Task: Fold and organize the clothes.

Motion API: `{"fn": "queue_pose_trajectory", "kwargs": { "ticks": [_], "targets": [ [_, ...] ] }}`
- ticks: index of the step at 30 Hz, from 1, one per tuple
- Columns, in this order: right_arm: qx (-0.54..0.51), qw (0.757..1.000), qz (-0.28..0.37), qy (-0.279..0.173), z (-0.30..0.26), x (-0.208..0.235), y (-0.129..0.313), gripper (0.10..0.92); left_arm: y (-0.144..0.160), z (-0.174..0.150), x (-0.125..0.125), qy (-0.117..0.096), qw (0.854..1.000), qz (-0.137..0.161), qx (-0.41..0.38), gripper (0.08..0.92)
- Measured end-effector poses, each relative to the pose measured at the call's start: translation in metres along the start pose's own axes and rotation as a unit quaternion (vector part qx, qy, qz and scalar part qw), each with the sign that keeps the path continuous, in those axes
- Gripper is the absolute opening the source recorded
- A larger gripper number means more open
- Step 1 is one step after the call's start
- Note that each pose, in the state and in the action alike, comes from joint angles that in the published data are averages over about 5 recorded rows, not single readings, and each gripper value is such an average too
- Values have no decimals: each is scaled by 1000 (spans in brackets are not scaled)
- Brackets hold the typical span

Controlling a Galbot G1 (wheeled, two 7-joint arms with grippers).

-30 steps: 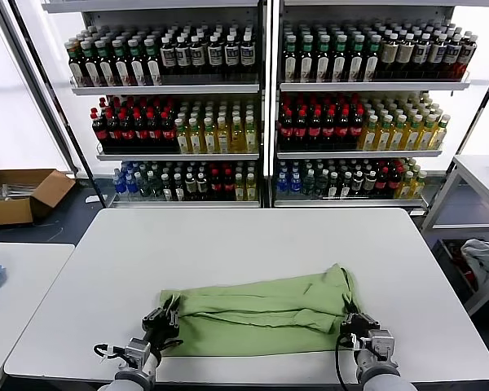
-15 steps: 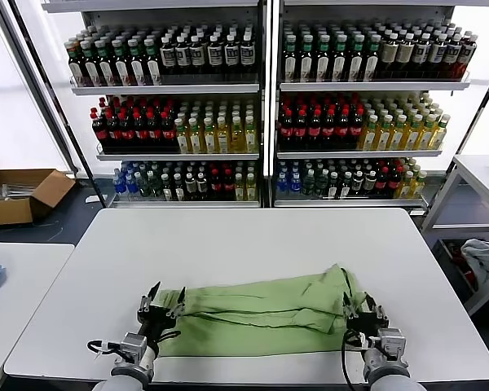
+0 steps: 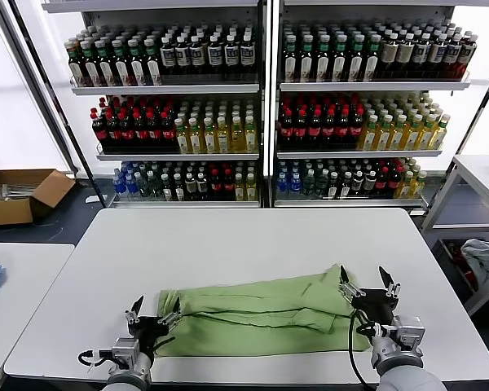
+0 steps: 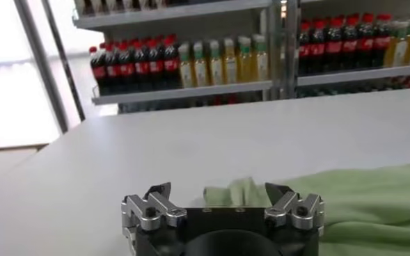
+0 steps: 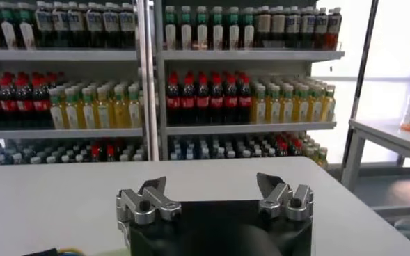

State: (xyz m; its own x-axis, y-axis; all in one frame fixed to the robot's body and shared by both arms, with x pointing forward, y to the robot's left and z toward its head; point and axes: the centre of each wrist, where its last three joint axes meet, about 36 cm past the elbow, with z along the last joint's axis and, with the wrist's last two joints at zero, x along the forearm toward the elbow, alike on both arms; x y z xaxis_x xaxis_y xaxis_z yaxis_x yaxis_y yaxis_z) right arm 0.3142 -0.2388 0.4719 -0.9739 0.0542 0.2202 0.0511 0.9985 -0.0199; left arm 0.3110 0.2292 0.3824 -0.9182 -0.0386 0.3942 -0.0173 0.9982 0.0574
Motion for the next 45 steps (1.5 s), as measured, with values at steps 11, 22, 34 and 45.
{"fn": "queue_pose_trajectory", "kwargs": {
  "ticks": [11, 22, 34, 45],
  "targets": [
    [-1, 1000, -9, -9, -4, -1, 4, 823, -4, 12, -1, 33, 999, 3, 43, 765],
    [-1, 1000, -8, -15, -8, -7, 2, 823, -6, 21, -4, 44, 997, 13, 57, 454],
    [3, 1000, -11, -19, -13, -16, 5, 823, 7, 26, -8, 36, 998, 7, 44, 127],
    [3, 999, -18, -29, -22, -22, 12, 823, 123, -2, -10, -2, 995, -92, -28, 107]
  ]
}}
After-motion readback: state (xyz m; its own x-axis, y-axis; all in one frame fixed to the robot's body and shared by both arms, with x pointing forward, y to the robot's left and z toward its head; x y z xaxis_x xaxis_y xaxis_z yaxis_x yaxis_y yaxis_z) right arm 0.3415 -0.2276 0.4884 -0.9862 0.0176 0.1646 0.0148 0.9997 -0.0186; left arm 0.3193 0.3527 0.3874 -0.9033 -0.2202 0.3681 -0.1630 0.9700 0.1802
